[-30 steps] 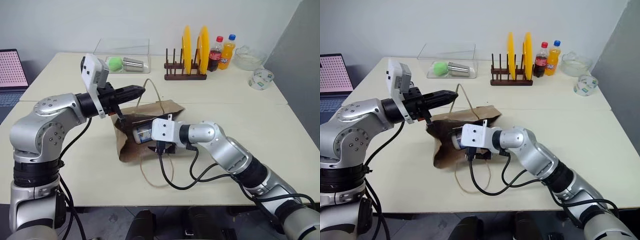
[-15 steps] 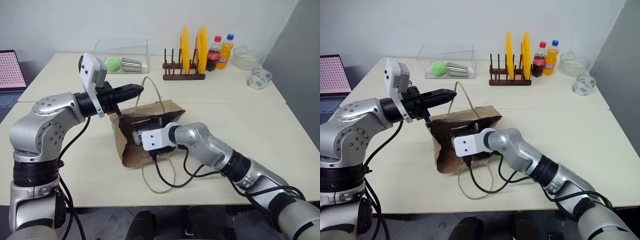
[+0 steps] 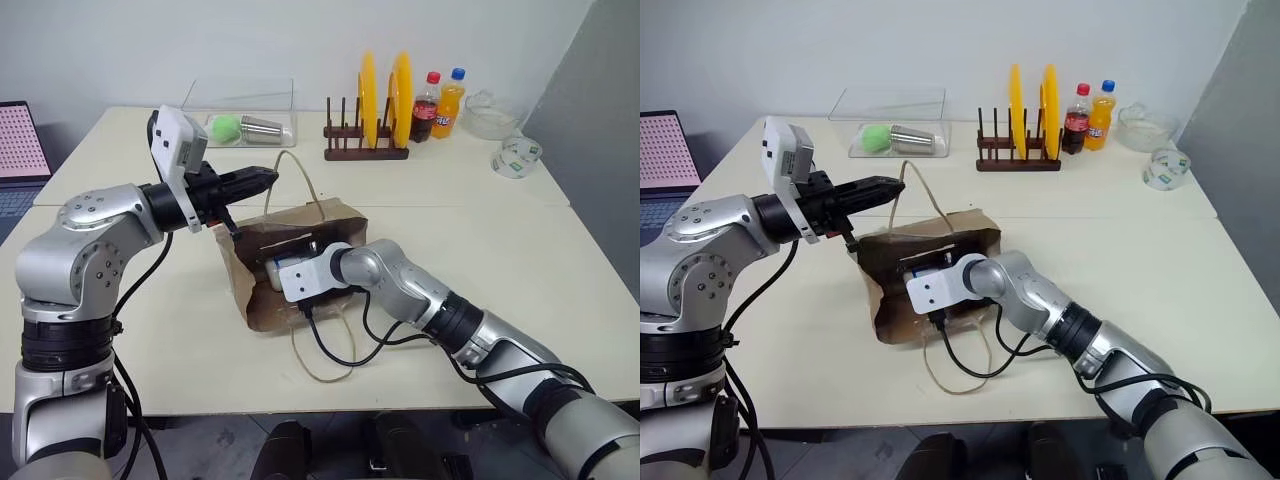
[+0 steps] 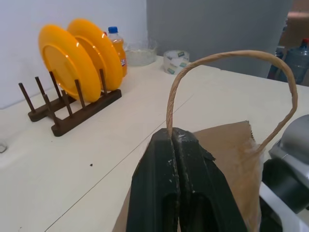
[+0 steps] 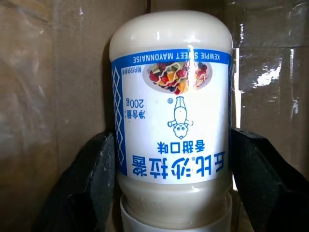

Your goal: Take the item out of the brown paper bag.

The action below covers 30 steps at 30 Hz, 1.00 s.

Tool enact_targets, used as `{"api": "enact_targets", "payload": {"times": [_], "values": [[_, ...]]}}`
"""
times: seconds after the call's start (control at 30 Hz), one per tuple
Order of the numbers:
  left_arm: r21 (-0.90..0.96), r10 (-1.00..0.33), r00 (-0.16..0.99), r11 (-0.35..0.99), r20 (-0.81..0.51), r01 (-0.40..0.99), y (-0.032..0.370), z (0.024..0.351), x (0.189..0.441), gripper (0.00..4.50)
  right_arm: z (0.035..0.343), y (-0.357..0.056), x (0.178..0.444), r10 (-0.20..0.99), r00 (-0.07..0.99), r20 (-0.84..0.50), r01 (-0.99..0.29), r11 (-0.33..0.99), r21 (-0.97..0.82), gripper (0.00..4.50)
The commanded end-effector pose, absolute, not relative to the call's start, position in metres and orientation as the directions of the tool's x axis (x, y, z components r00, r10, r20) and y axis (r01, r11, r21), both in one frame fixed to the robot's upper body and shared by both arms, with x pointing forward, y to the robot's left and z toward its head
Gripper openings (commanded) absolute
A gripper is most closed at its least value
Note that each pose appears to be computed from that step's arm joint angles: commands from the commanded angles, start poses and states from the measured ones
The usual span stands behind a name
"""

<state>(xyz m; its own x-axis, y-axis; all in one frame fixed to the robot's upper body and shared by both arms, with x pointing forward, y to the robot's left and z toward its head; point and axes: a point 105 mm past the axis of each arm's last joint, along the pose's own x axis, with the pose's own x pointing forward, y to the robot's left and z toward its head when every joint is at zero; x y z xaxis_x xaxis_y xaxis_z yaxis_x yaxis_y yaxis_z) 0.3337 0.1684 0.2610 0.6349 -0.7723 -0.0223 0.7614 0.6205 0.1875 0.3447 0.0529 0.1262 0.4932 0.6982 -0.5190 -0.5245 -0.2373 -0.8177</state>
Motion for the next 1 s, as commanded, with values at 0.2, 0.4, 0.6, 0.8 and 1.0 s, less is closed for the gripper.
{"api": "enact_targets", "payload": {"times": [0.2,0.4,0.6,0.8,1.0], "values": [[0.249,-0.684,0.729,0.707,0.006,0.662,0.195,0.270,0.347,0.00,0.177,0.055,0.301,0.904,0.245,-0.351,-0.611,-0.137,-0.780,3.03],[0.267,-0.677,0.736,0.709,-0.001,0.652,0.196,0.267,0.352,0.00,0.215,0.049,0.287,0.986,0.074,-0.150,-0.750,-0.044,-0.660,3.03],[0.278,-0.673,0.739,0.706,-0.020,0.651,0.197,0.262,0.353,0.00,0.274,0.042,0.285,0.993,0.033,0.117,-0.841,0.091,-0.534,3.03],[0.284,-0.683,0.730,0.695,-0.027,0.661,0.192,0.259,0.353,0.00,0.343,0.021,0.290,0.912,0.079,0.403,-0.913,0.229,-0.338,3.03],[0.285,-0.691,0.723,0.687,-0.028,0.668,0.189,0.257,0.351,0.00,0.346,-0.053,0.335,0.853,0.398,0.337,-0.740,0.516,-0.432,3.03]]}}
